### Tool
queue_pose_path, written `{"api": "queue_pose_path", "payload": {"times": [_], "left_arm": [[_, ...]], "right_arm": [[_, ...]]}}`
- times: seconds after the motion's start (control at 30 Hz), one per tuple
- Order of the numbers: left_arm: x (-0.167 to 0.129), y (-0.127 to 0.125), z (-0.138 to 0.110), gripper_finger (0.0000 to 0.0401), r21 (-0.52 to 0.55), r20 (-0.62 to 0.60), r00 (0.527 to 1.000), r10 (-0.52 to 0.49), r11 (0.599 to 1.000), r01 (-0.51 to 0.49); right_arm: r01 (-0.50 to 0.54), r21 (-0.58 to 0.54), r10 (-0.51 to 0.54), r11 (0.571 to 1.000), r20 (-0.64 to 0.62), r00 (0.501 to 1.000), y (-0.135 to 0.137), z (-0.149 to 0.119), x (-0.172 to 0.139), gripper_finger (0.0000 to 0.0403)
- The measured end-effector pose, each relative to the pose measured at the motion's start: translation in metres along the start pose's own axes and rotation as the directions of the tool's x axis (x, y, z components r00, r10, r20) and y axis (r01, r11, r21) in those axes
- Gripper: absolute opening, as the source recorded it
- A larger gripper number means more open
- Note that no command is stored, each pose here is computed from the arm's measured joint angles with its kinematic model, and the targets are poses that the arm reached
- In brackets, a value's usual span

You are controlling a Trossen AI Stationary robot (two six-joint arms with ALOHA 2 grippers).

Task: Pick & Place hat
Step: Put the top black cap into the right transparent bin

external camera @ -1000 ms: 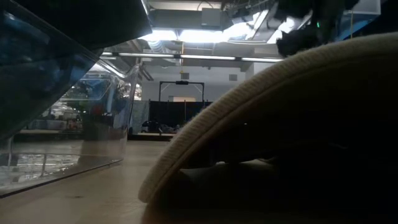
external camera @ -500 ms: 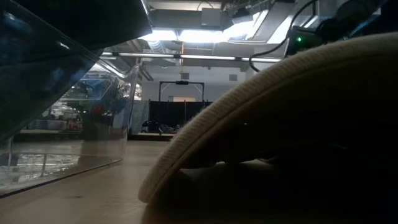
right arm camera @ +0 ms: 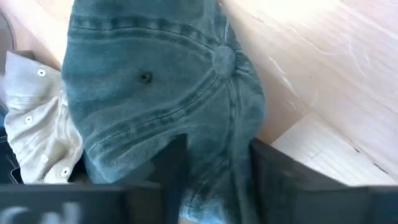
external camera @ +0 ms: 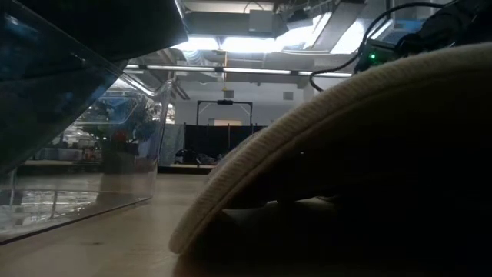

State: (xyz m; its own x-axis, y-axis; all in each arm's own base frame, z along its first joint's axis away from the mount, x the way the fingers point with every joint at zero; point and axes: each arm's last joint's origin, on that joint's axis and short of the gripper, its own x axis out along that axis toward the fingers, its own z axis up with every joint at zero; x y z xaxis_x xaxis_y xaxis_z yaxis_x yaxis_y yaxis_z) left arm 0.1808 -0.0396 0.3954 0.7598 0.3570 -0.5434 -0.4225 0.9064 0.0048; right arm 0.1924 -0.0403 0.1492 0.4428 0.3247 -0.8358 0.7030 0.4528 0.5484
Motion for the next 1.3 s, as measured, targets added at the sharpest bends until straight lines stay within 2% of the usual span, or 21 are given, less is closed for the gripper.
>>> {"api": "queue_pose_path", "payload": {"times": [0.13, 0.17, 0.3, 0.4, 0.53, 0.63, 0.8, 0.93, 1.0, 1.1, 1.3], "left_arm": [[0.001, -0.001, 0.003, 0.0128, 0.022, 0.039, 0.999, 0.017, 1.0, -0.018], [0.001, -0.002, 0.004, 0.0128, 0.037, 0.044, 0.999, 0.015, 0.999, -0.016], [0.002, -0.003, 0.004, 0.0128, 0.08, 0.035, 0.999, 0.007, 0.997, -0.01], [0.004, -0.005, 0.003, 0.0128, 0.085, 0.013, 0.999, -0.031, 0.996, 0.03], [0.006, -0.007, 0.003, 0.0136, 0.097, 0.012, 1.0, -0.016, 0.995, 0.015], [0.01, -0.009, 0.005, 0.0157, 0.106, 0.023, 0.999, -0.021, 0.994, 0.019], [0.021, -0.012, 0.019, 0.0216, 0.074, 0.083, 0.993, -0.084, 0.994, 0.078], [0.028, -0.01, 0.03, 0.0253, 0.025, 0.167, 0.985, -0.037, 0.999, 0.034], [0.029, -0.009, 0.033, 0.0261, 0.043, 0.189, 0.982, -0.019, 0.999, 0.011], [0.031, -0.005, 0.035, 0.0266, 0.042, 0.198, 0.98, -0.003, 0.999, -0.006], [0.035, 0.004, 0.04, 0.0267, -0.056, 0.215, 0.977, 0.003, 0.998, 0.009]], "right_arm": [[-0.008, -0.013, 0.008, 1.0, 0.008, 1.0, 0.001, 0.001, 0.0, 0.003], [-0.013, -0.032, 0.013, 0.999, 0.013, 1.0, 0.001, 0.001, 0.0, 0.0017], [-0.033, -0.059, 0.036, 0.998, 0.037, 0.999, 0.009, 0.006, -0.005, 0.0015], [-0.051, -0.141, 0.064, 0.989, 0.09, 0.994, 0.026, 0.015, -0.016, 0.0008], [-0.043, -0.254, 0.089, 0.966, 0.172, 0.981, 0.056, 0.029, -0.042, 0.0008], [-0.01, -0.334, 0.094, 0.943, 0.236, 0.967, 0.081, 0.035, -0.068, 0.0008], [0.062, -0.428, 0.104, 0.902, 0.354, 0.929, 0.117, 0.04, -0.115, 0.0008], [0.103, -0.484, 0.146, 0.869, 0.45, 0.881, 0.14, 0.039, -0.147, 0.0008], [0.112, -0.516, 0.178, 0.849, 0.479, 0.859, 0.15, 0.038, -0.159, 0.0007], [0.126, -0.558, 0.207, 0.82, 0.496, 0.843, 0.166, 0.037, -0.167, 0.0007], [0.146, -0.634, 0.232, 0.76, 0.473, 0.85, 0.198, 0.047, -0.161, 0.0006]]}}
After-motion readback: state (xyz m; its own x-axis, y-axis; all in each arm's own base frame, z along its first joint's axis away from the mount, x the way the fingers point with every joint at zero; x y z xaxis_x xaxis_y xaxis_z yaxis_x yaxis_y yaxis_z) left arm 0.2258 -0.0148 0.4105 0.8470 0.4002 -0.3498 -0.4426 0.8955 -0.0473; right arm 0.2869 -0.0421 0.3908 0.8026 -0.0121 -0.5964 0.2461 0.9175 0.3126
